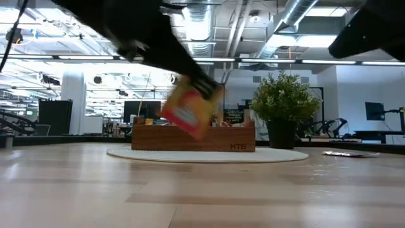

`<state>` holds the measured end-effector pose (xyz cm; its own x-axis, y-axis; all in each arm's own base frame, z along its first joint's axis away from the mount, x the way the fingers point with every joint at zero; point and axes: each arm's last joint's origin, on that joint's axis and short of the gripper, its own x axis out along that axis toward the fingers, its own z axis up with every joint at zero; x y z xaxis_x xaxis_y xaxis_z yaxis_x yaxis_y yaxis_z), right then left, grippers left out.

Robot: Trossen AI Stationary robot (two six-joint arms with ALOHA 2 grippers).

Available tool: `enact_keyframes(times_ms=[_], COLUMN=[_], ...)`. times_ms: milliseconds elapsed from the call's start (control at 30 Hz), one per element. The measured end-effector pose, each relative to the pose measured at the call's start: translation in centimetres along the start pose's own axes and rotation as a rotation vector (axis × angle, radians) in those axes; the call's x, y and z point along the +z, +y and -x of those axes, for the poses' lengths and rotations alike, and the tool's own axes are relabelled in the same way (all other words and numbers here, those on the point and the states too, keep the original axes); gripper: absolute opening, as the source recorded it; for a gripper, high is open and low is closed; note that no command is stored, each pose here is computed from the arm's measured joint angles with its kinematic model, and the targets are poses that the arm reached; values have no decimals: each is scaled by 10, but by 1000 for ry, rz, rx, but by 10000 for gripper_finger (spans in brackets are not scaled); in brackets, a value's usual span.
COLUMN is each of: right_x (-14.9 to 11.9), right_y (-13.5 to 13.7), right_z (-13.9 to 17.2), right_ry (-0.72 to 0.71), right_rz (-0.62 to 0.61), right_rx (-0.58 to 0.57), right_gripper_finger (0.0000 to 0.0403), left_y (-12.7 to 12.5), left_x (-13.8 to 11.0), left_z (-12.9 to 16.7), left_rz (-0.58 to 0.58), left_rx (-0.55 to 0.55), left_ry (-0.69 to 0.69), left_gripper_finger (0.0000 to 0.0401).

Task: Pick & Place Tea
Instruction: Put the orange tea bag into the left section of the wooden organizer

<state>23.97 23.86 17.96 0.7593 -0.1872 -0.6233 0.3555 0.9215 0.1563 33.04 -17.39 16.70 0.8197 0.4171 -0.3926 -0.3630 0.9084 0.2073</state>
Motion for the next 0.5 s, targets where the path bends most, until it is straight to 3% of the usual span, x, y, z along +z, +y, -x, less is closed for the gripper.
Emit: enact_keyframes(times_ms=[200,500], right_x=[-14,-25], right_y=[10,24], right_z=[0,-40], right_ry=[-175,-183], right_rz=[-13,48], right_rx=[-36,13], right_gripper_finger=[0,0], left_y=[66,132], left_x=[-20,-62], left_z=[41,39], left_rz=[115,179], left_rx=[106,142], left_ry=[-104,-298], left_gripper_finger=[0,0])
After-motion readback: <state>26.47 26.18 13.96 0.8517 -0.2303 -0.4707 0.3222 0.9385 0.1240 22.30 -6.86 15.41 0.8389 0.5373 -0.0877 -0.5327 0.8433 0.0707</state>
